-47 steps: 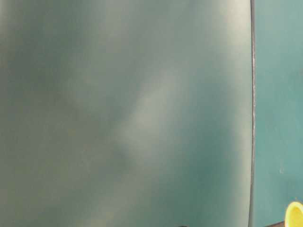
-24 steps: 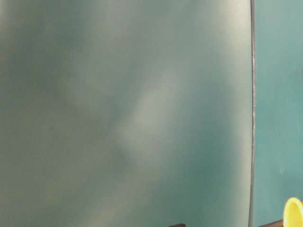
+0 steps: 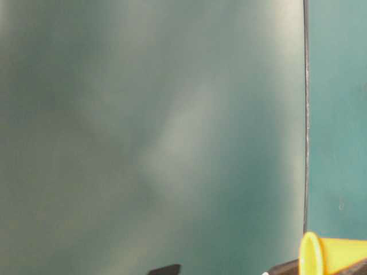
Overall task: Lift the orange cup with left arm.
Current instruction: 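Position the left gripper fingers around the orange cup and close them, then raise the orange cup off the table with the left gripper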
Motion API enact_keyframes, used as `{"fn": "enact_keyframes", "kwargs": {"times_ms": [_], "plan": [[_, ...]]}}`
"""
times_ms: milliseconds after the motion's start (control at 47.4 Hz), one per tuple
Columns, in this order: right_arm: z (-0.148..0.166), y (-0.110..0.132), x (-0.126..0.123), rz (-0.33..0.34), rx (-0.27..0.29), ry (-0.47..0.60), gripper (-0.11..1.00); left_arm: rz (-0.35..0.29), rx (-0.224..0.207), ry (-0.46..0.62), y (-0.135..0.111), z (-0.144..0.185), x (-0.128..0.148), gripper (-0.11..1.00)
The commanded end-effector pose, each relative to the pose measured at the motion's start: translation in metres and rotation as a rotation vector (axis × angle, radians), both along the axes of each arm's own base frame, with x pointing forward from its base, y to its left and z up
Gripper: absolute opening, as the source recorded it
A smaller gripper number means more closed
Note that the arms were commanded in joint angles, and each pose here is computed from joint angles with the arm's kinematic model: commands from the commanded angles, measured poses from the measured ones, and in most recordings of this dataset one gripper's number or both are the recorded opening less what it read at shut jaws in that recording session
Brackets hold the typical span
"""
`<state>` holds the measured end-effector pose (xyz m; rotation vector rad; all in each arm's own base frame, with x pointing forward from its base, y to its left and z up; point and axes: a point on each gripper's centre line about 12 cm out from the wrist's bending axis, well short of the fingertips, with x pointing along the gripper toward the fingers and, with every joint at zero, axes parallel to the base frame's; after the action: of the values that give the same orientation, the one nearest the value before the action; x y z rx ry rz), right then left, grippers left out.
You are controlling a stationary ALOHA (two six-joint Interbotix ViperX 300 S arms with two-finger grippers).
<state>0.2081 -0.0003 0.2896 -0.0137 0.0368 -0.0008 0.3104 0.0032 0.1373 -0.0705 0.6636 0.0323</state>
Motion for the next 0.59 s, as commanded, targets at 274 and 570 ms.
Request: {"fn": "enact_keyframes", "kwargs": {"times_ms": [274,570], "plan": [[0.009,0.000,0.002,-0.001,-0.002,-0.020,0.00,-0.020,0.026,-0.099,-0.001,0.063,0.003,0.69],[0.010,0.000,0.002,0.000,-0.002,-0.018,0.00,-0.025,0.038,-0.127,-0.001,0.097,-0.013,0.69]]}}
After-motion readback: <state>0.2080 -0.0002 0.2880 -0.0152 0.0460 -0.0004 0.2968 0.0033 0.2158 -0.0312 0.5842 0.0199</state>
